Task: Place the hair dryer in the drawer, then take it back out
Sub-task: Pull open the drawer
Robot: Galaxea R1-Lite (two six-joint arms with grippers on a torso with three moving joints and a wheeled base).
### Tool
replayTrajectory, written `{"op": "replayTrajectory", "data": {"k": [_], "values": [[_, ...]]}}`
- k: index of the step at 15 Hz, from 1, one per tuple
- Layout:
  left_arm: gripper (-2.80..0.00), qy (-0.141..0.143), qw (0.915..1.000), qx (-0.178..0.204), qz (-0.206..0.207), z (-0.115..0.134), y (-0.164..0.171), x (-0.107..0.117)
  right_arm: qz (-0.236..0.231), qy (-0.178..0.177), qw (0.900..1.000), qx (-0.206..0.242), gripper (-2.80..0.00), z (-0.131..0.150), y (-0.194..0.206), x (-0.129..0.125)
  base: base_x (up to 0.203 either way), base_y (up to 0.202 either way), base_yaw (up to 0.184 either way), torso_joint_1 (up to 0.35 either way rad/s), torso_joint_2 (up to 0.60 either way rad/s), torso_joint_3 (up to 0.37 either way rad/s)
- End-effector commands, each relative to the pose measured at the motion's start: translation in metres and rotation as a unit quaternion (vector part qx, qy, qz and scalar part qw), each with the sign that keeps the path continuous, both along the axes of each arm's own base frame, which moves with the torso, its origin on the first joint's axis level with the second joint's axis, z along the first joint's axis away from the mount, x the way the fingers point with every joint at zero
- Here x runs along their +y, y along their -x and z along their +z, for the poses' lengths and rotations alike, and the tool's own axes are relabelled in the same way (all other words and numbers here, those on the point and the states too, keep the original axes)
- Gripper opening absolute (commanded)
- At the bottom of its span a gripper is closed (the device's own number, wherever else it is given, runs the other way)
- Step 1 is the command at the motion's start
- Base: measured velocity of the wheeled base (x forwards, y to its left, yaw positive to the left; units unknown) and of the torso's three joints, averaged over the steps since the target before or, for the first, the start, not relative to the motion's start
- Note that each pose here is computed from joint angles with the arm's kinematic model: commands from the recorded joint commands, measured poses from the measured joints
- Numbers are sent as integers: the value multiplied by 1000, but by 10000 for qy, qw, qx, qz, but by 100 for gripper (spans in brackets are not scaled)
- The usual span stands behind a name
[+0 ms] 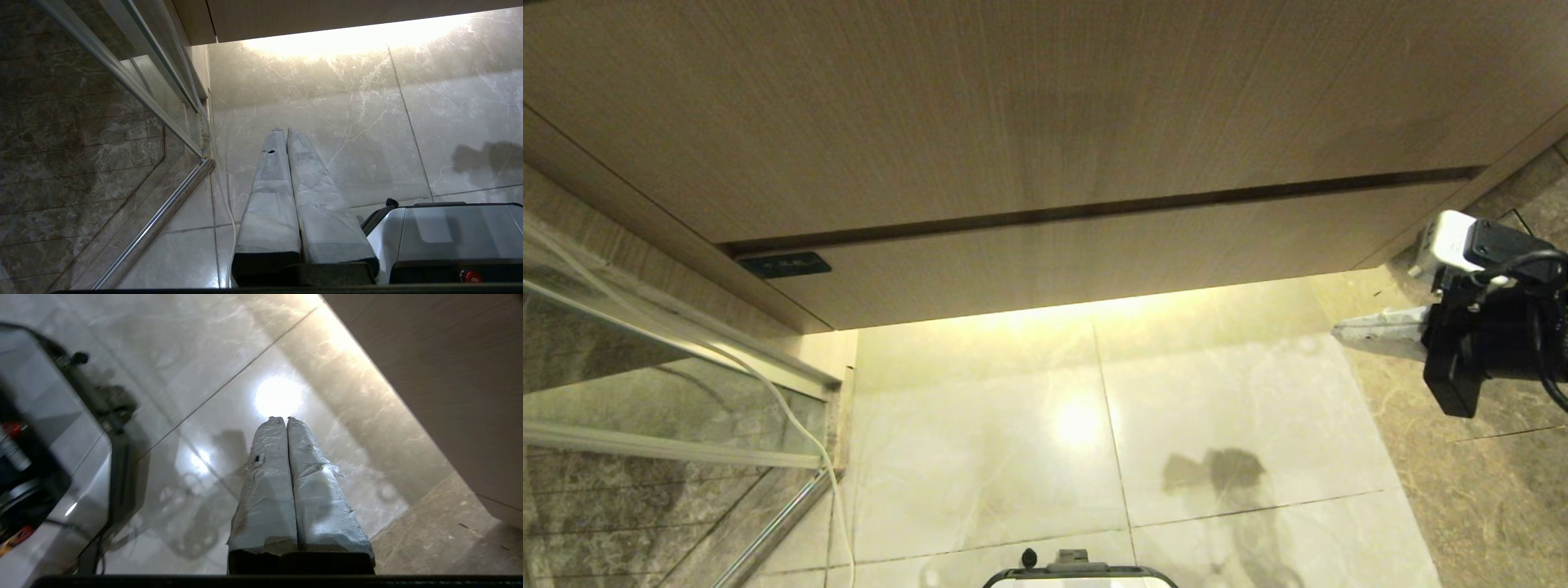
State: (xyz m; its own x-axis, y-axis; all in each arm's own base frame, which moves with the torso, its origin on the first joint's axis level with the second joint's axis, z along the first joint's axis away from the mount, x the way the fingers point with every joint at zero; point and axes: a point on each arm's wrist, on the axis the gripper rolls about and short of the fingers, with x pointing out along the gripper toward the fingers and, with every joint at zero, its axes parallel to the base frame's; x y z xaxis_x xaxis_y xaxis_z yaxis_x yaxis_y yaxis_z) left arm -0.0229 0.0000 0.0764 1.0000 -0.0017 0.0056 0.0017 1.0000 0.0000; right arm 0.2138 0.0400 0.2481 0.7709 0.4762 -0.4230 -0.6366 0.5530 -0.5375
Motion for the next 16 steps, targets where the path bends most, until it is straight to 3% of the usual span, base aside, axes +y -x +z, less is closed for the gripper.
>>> {"op": "replayTrajectory", "data": {"k": [1, 4, 7, 9, 11, 16], "values": [[-280, 0, 10000, 5, 1, 0, 0, 0, 63, 6, 10000, 31, 0, -11, -19, 6, 0, 0, 0, 0, 0, 0], [-280, 0, 10000, -3, 1, 0, 0, 0, 153, -23, 9999, -24, 0, -18, -33, 14, 0, 0, 0, 0, 0, 0], [-280, 0, 10000, -3, 1, 0, 0, 0, 337, -41, 9958, -847, 0, -22, -58, 25, 0, 0, 0, 0, 0, 0], [-280, 0, 10000, -2, 1, 0, 0, 0, 641, 614, 9840, -1543, 0, -26, -70, 30, 0, 0, 0, 0, 0, 0], [-280, 0, 10000, 5, 1, 0, 0, 0, 829, 1016, 9725, -1927, 0, -26, -81, 33, 0, 0, 0, 0, 0, 0], [-280, 0, 10000, 5, 1, 0, 0, 0, 1048, 1141, 9707, -1835, 0, -38, -93, 38, 0, 0, 0, 0, 0, 0]]}}
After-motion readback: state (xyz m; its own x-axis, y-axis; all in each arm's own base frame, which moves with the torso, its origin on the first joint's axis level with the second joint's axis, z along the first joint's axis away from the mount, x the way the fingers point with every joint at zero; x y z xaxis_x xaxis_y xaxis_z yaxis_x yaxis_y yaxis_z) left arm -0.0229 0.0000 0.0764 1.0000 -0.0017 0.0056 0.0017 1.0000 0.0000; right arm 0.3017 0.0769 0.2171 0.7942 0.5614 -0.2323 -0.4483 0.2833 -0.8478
